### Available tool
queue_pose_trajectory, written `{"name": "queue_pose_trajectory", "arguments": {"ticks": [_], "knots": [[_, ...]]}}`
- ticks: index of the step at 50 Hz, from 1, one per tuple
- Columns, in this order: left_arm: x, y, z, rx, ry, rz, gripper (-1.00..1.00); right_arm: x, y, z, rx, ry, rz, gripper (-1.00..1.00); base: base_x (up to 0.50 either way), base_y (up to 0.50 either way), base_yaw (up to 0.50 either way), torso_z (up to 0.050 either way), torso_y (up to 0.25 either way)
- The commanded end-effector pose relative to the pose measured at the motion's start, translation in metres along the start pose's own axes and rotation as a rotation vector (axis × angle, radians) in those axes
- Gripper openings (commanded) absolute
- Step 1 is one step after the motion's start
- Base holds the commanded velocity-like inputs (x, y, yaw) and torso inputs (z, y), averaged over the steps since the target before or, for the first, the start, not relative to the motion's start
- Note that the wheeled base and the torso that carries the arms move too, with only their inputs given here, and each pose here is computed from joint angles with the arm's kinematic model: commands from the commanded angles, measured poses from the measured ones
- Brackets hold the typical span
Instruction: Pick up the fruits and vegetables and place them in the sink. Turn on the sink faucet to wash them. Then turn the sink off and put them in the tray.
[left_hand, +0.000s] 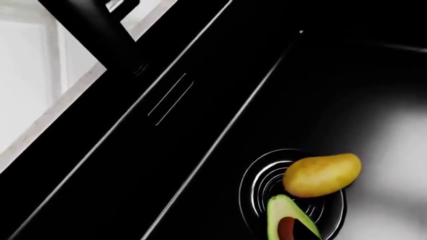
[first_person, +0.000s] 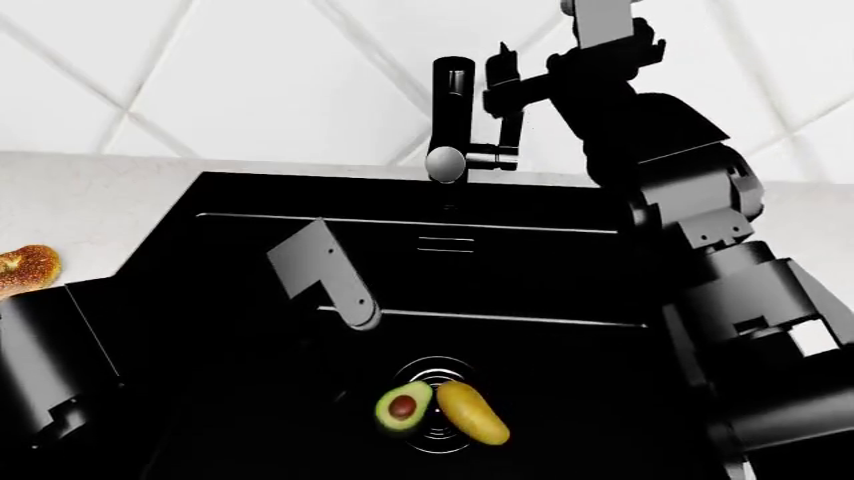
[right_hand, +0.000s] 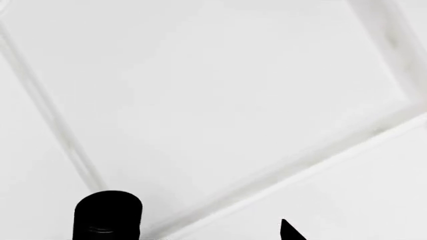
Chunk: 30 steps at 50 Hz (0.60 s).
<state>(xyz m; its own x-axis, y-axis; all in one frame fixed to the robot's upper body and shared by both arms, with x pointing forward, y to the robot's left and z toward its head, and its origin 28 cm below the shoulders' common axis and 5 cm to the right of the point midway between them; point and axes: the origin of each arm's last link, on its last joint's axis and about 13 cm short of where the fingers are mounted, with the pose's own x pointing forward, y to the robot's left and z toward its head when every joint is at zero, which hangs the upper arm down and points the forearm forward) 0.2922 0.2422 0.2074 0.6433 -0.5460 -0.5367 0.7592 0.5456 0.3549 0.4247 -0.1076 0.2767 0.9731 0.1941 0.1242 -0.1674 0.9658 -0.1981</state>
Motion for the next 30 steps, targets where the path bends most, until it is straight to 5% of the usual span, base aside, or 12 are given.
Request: {"name": "queue_pose_trajectory", "arguments": {"ticks": [1, 30], "knots": [[-0.0019, -0.0022, -0.0007, 0.023, -0.027, 0.000, 1.00, 0.0025, 0.0005, -0.0021, 0.001, 0.009, 0.009, 1.00, 0.00, 0.00, 0.00, 0.000, -0.113], [-0.0032, -0.0025, 0.0004, 0.045, -0.035, 0.000, 1.00, 0.0035, -0.0016, -0.0072, -0.001, 0.032, 0.005, 1.00, 0.00, 0.00, 0.00, 0.000, -0.140]]}}
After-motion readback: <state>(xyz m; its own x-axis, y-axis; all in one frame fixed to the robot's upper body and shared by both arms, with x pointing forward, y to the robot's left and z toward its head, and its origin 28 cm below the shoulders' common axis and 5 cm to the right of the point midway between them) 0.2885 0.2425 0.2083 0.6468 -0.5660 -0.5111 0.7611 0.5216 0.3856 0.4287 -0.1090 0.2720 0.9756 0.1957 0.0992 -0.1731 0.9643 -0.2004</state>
